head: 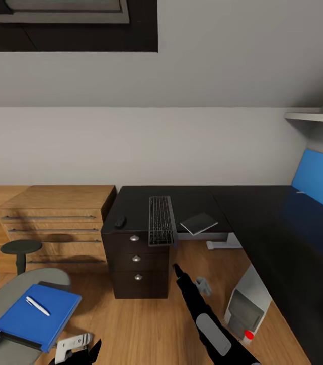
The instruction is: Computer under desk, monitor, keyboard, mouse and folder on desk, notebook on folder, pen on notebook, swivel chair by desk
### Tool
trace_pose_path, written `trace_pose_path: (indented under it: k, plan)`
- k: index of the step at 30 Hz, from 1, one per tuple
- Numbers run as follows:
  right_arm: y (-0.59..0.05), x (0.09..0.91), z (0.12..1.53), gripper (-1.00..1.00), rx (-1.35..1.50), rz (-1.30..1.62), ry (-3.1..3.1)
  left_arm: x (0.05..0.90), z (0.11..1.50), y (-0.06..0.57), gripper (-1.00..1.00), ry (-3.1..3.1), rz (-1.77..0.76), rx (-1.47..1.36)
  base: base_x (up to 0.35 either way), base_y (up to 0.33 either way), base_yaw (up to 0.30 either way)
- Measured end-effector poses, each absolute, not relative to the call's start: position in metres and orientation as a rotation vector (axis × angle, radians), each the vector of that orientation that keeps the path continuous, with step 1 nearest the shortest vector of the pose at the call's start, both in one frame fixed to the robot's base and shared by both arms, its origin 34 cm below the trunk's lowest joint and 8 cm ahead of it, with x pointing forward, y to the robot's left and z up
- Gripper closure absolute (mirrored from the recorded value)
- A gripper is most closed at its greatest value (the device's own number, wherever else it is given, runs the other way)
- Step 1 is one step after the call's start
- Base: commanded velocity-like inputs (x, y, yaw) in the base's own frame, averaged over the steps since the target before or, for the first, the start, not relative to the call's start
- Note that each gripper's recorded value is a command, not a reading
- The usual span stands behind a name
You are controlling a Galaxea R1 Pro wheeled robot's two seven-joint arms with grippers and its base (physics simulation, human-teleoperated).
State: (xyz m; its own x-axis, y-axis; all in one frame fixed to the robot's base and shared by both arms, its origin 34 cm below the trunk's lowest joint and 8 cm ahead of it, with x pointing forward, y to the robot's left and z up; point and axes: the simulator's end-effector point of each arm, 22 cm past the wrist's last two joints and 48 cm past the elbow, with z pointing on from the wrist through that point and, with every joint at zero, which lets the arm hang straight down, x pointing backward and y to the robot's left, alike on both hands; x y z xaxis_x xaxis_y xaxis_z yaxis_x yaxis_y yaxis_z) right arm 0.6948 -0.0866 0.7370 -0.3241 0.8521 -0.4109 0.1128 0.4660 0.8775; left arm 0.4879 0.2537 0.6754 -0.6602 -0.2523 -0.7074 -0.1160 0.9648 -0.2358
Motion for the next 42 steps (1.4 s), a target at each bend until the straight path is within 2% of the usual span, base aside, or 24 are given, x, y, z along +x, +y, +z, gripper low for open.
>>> trace_pose_path:
  k: [8,18,30,42]
  plan:
    - [-0.097,0.694,0.716,-1.00,0.958,0.977,1.714,0.486,0.660,0.253,-1.00,2.299,-0.216,-0.257,0.000,0.000,0.000]
    - [-0.067,0.679,0.685,-1.00,1.259,1.286,1.738,0.484,0.641,0.252,-1.00,2.300,-0.219,-0.255,0.000,0.000,0.000]
    - [-0.061,0.681,0.695,-1.00,1.224,1.340,1.685,0.475,0.623,0.249,-1.00,2.336,-0.227,-0.253,0.014,0.000,0.000]
    - [-0.056,0.680,0.698,-1.00,1.163,1.333,1.707,0.472,0.619,0.248,-1.00,2.346,-0.229,-0.253,0.250,0.000,0.000]
